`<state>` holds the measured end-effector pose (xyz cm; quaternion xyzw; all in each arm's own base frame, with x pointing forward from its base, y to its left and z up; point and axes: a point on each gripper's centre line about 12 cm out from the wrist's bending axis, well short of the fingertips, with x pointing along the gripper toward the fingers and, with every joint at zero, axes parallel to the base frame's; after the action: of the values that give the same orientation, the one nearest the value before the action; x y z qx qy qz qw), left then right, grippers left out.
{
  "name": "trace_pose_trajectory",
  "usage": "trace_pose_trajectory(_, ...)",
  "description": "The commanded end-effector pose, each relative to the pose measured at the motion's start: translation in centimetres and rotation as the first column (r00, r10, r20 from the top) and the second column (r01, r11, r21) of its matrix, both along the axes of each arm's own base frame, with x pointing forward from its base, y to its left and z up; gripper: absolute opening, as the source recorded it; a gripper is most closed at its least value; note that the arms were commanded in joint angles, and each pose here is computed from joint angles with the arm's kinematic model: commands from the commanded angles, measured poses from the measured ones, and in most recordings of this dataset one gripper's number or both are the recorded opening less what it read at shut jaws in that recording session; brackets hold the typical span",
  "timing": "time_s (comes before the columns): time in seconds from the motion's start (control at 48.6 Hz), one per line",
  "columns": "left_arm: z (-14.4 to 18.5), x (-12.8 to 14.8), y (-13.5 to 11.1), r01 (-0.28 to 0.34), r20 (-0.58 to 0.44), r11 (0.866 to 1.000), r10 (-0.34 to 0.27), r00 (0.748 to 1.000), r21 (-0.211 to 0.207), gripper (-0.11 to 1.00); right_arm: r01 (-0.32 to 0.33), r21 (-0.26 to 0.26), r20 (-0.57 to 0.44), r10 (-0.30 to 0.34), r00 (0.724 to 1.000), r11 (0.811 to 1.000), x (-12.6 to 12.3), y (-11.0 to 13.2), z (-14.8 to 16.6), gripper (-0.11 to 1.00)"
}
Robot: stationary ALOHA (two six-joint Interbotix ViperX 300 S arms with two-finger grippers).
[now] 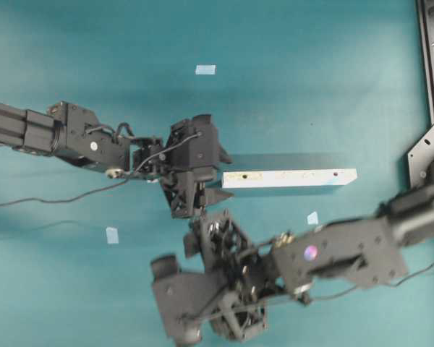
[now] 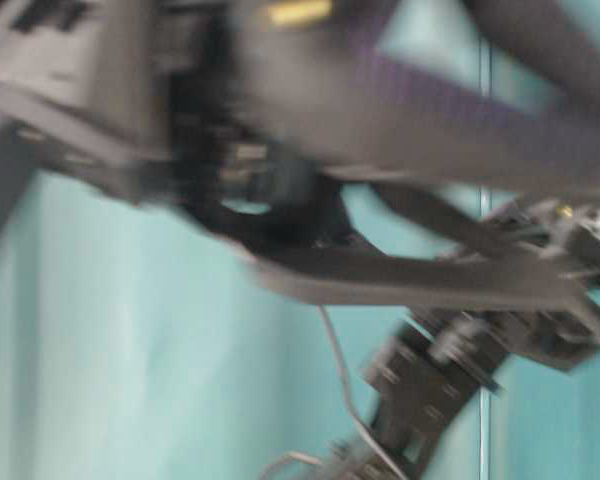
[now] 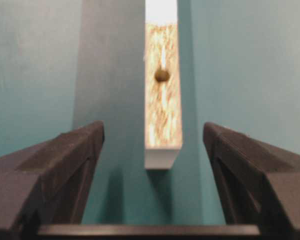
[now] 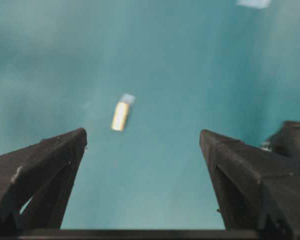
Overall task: Move the wooden board into place and insert the rod into its hole.
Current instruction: 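Drag the board with the left gripper toward the table center, then lower the open right gripper over the wooden dowel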
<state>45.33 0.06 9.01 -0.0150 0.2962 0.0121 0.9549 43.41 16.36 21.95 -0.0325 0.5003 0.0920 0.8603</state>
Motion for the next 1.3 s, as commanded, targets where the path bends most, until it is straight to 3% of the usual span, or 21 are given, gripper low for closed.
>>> trace_pose_trajectory(0.0, 0.2, -0.1, -0.1, 0.005, 0.064, 1.0, -0.005, 0.998, 0.011, 0.77, -0.003, 0.02, 0.029, 0.002, 1.0, 1.0, 0.6, 0.7, 1.2, 0.98)
trace_pose_trajectory(0.288, -2.0, -1.4, 0.1, -0.005, 0.126, 1.0, 0.003, 0.992, 0.019, 0.77, 0.009, -0.003, -0.039, -0.009, 0.999, 1.0, 1.3, 1.0, -1.6, 0.98)
trace_pose_trajectory(0.658, -2.7, -0.7, 0.1, -0.006, 0.135, 1.0, 0.004, 0.991, 0.02, 0.77, 0.143, 0.052, -0.079, -0.139, 0.987, 0.988, 2.5, 1.3, -5.2, 0.98)
trace_pose_trajectory(0.967, -2.9, -0.7, 0.1, -0.005, 0.131, 1.0, 0.002, 0.991, 0.02, 0.77, 0.182, 0.052, -0.112, -0.176, 0.978, 0.982, 2.8, 1.2, -7.3, 0.98)
trace_pose_trajectory(1.275, -2.7, -0.6, 0.1, -0.005, 0.137, 1.0, 0.002, 0.991, 0.02, 0.77, 0.26, 0.074, -0.131, -0.249, 0.96, 0.963, 3.1, 0.5, -7.8, 0.97)
